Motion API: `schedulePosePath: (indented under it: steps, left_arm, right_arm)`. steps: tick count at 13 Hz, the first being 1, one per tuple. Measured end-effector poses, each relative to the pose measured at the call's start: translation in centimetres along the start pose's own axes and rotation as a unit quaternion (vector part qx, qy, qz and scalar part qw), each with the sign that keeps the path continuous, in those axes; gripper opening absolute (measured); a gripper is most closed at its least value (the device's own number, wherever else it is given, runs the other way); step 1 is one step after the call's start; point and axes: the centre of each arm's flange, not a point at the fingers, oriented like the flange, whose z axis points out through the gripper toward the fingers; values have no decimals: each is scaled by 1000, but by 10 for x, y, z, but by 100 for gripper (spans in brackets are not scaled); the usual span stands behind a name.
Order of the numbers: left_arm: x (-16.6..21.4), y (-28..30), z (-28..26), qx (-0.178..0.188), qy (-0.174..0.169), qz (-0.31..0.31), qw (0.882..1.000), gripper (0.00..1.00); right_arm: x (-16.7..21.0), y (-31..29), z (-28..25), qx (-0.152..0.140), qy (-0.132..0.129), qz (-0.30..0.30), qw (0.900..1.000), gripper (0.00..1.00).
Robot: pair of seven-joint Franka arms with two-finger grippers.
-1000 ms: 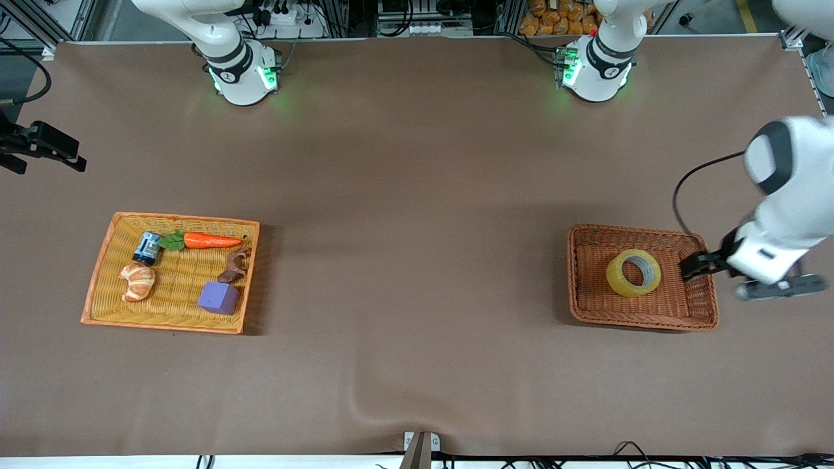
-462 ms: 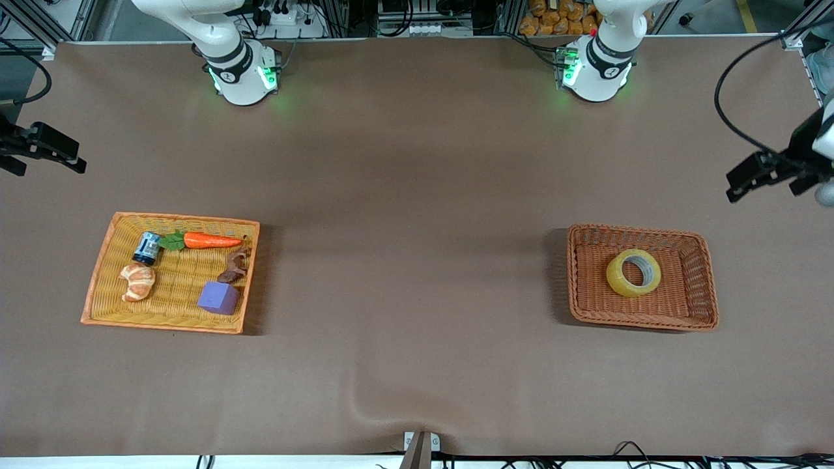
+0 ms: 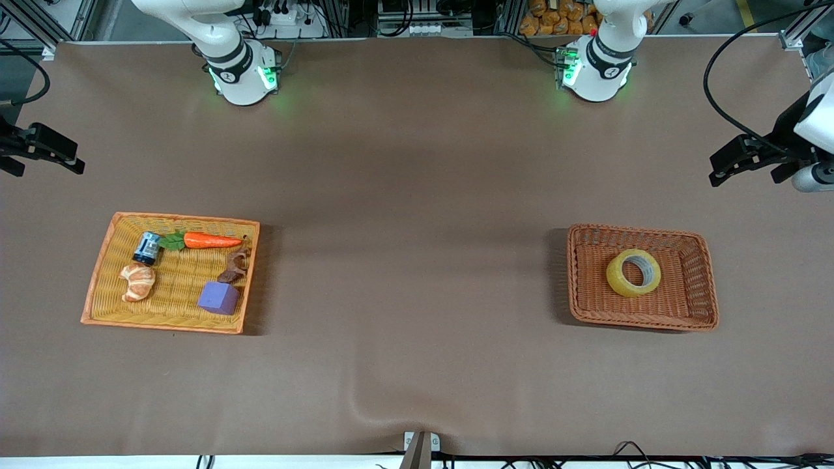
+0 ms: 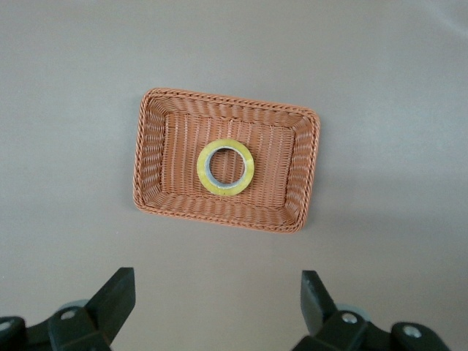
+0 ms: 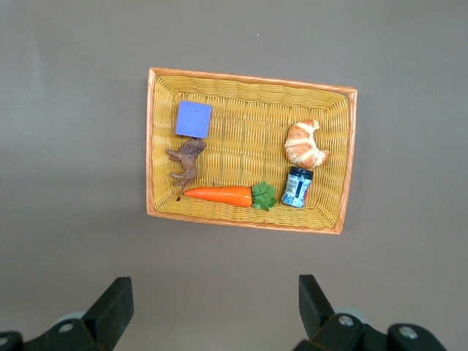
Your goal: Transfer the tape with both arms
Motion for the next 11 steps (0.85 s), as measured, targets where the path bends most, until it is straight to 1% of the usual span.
schedulePosePath:
  steps: [7, 11]
  left_arm:
    - [1, -1, 2, 0, -3, 2, 1000, 100]
    - [-1, 16, 2, -1, -2, 18, 1000, 100]
  right_arm:
    - [-1, 1, 0, 0, -5, 12, 1000, 100]
    - [0, 1, 3, 1, -8, 17, 1000, 100]
